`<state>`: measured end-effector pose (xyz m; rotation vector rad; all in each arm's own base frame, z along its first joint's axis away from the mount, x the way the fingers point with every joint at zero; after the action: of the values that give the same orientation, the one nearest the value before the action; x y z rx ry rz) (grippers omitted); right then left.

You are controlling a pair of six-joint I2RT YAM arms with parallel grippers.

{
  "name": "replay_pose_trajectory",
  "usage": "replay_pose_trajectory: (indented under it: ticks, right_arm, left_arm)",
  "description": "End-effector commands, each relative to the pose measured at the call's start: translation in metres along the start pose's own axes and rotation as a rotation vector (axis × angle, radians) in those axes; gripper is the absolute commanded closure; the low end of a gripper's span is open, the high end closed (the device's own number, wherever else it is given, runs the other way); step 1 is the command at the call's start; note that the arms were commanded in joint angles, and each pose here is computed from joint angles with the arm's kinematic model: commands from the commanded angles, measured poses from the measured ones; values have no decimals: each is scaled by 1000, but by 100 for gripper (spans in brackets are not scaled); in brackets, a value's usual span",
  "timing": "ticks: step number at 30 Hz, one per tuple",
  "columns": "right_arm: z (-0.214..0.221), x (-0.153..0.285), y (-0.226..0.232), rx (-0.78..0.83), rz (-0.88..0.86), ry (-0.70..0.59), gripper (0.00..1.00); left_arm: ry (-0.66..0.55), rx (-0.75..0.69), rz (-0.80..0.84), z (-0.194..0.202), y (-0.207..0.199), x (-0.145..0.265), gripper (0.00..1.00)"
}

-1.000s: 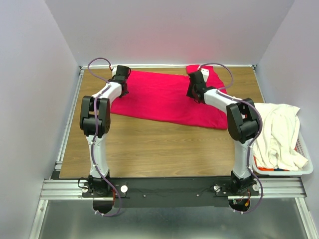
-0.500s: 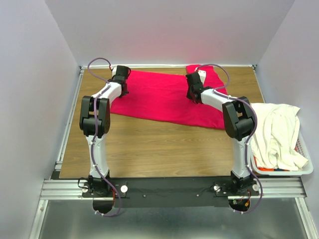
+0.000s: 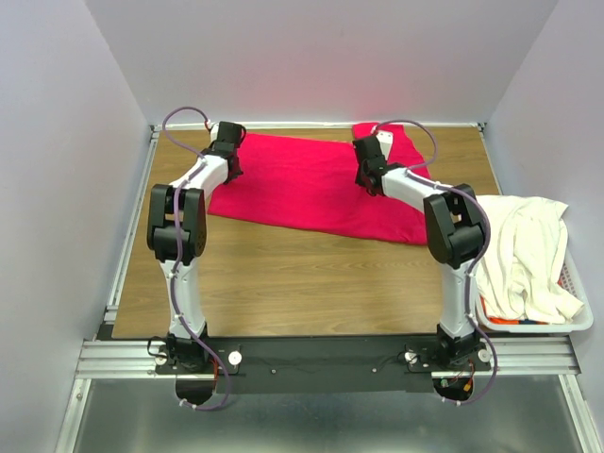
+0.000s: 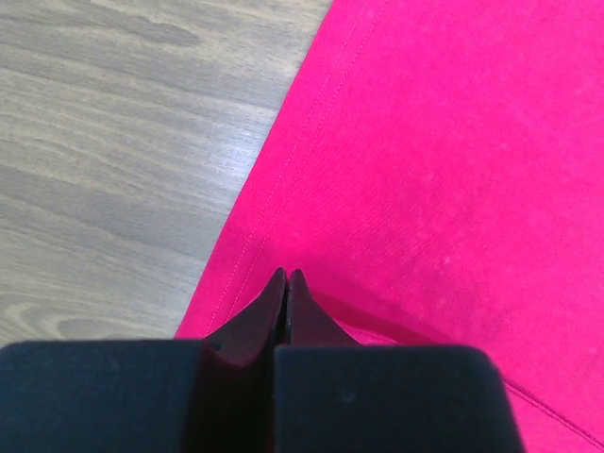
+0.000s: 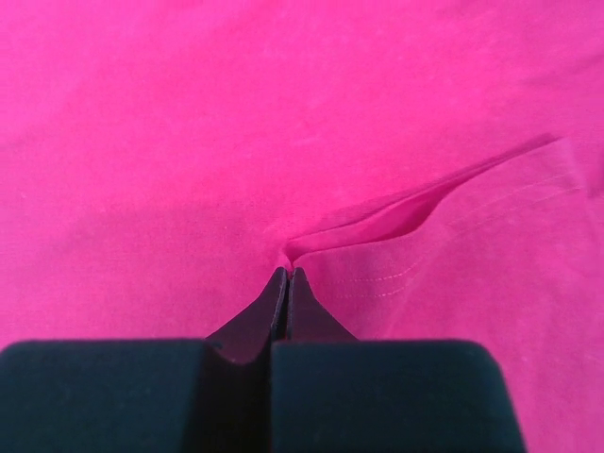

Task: Fold and stack the t-shirts
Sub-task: Fold the tshirt

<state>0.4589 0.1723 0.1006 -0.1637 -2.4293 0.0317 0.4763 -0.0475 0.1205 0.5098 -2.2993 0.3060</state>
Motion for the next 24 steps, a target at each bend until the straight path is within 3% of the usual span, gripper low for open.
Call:
replay_pose_trajectory:
  ticks: [1,24]
  right_arm:
    - [-19,25,-10,-27,53,-60,100]
    - [-38,49,-31,-79,106,-121,100]
  left_arm:
    - [-38,19,36,-14,2,14,100]
    - [-64,72,31,-25,20,24,100]
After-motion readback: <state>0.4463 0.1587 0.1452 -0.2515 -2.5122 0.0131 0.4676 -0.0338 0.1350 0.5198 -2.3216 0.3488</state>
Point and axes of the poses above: each gripper's point midway between its finger pads, its own x axis back along the fingers, its own y axis along the line the jaws close on, z = x × y, the point moved 8 cm from there along x, back along the fingers, and after that the axes turned 9 degrees about x, right-handed, at the moved point
